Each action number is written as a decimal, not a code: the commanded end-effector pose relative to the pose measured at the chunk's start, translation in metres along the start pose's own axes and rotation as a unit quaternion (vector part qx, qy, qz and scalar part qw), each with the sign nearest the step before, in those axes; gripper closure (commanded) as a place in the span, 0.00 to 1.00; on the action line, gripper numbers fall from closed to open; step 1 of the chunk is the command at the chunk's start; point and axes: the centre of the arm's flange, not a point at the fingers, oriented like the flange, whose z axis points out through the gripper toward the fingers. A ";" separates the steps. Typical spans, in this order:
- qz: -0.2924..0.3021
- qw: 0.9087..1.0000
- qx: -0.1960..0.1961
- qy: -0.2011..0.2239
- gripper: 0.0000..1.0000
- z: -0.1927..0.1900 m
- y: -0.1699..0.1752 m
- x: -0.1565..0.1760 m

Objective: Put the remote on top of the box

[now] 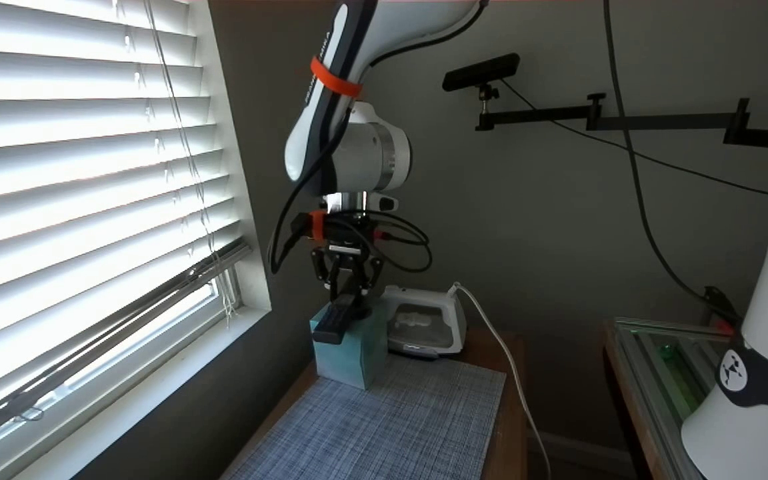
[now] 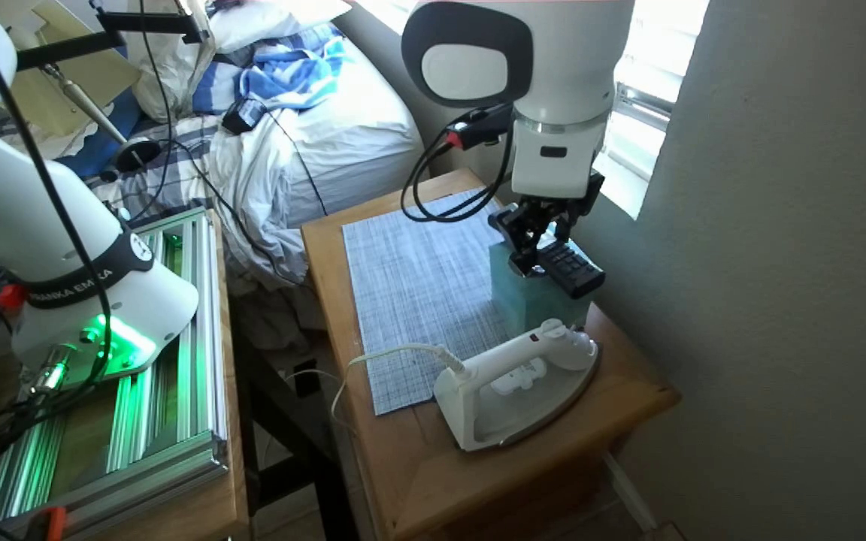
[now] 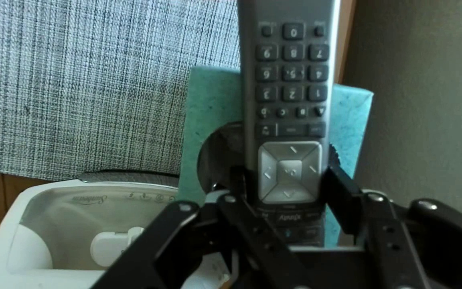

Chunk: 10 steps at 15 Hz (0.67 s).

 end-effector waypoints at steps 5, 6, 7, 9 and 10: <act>0.087 0.996 0.017 -0.032 0.72 -0.013 -0.003 0.010; 0.093 0.995 0.017 -0.033 0.72 -0.013 -0.003 0.009; 0.097 0.995 0.017 -0.034 0.72 -0.013 -0.003 0.009; 0.102 0.994 0.016 -0.029 0.72 -0.011 -0.003 0.010; 0.104 0.994 0.015 -0.027 0.72 -0.011 -0.003 0.011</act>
